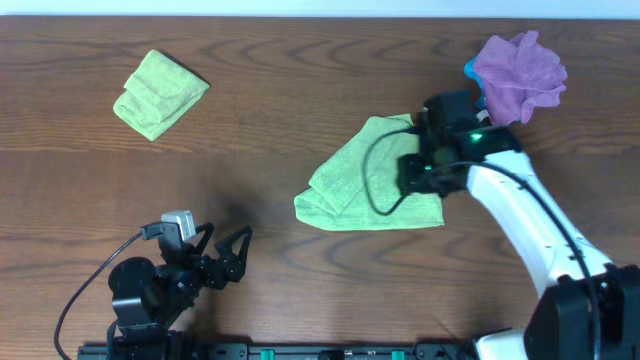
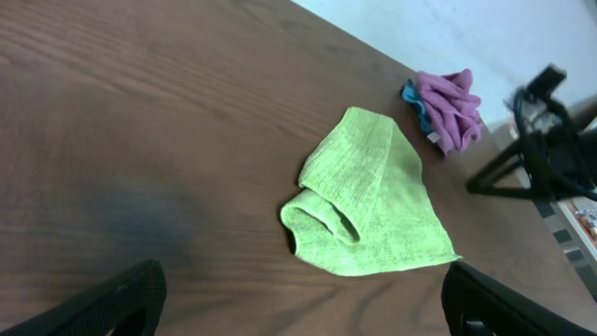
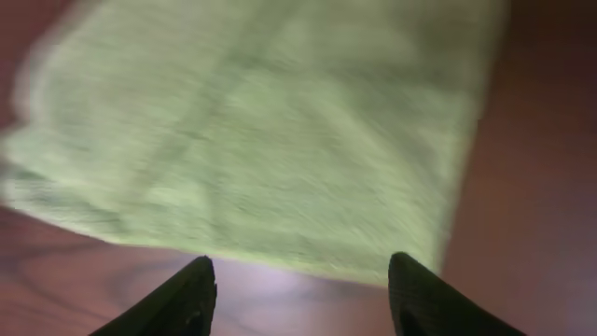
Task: Fold the cloth
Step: 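Drag the cloth corner leftward to spread it flat with the right gripper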
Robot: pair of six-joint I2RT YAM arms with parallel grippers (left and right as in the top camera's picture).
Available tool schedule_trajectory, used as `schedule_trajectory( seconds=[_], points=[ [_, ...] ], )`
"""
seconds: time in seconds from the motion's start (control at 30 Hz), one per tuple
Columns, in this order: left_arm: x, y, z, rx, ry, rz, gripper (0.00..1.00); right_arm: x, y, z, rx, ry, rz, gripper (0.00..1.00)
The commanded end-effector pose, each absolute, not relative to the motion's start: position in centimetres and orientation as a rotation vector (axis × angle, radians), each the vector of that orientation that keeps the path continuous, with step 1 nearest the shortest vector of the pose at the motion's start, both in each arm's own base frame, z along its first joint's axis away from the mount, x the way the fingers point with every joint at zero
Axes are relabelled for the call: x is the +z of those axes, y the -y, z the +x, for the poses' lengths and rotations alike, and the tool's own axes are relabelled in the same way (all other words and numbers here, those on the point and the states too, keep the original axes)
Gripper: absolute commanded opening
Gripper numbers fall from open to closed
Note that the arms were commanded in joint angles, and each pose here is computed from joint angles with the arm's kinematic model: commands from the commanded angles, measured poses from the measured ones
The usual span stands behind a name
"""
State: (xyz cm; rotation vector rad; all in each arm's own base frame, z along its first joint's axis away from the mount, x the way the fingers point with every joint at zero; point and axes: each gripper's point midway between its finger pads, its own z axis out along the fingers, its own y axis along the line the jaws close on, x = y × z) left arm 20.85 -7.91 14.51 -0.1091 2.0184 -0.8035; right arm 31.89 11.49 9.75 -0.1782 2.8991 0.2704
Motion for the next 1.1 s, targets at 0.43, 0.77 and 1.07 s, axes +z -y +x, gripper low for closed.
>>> schedule_trajectory(
  seconds=[0.43,0.77,1.07],
  points=[
    [15.3,7.2,21.6,-0.66,-1.961,0.027,0.95,5.1,-22.5,30.4,0.294,-2.741,-0.935,0.63],
    [14.9,5.8,22.2,-0.562,-1.965,-0.022,0.95,4.0,-23.1,31.2,0.111,-2.677,-1.053,0.64],
    [14.9,5.7,22.2,-0.559,-1.968,-0.026,0.96,3.0,-23.8,31.8,0.115,-2.661,-1.066,0.63]
  ],
)
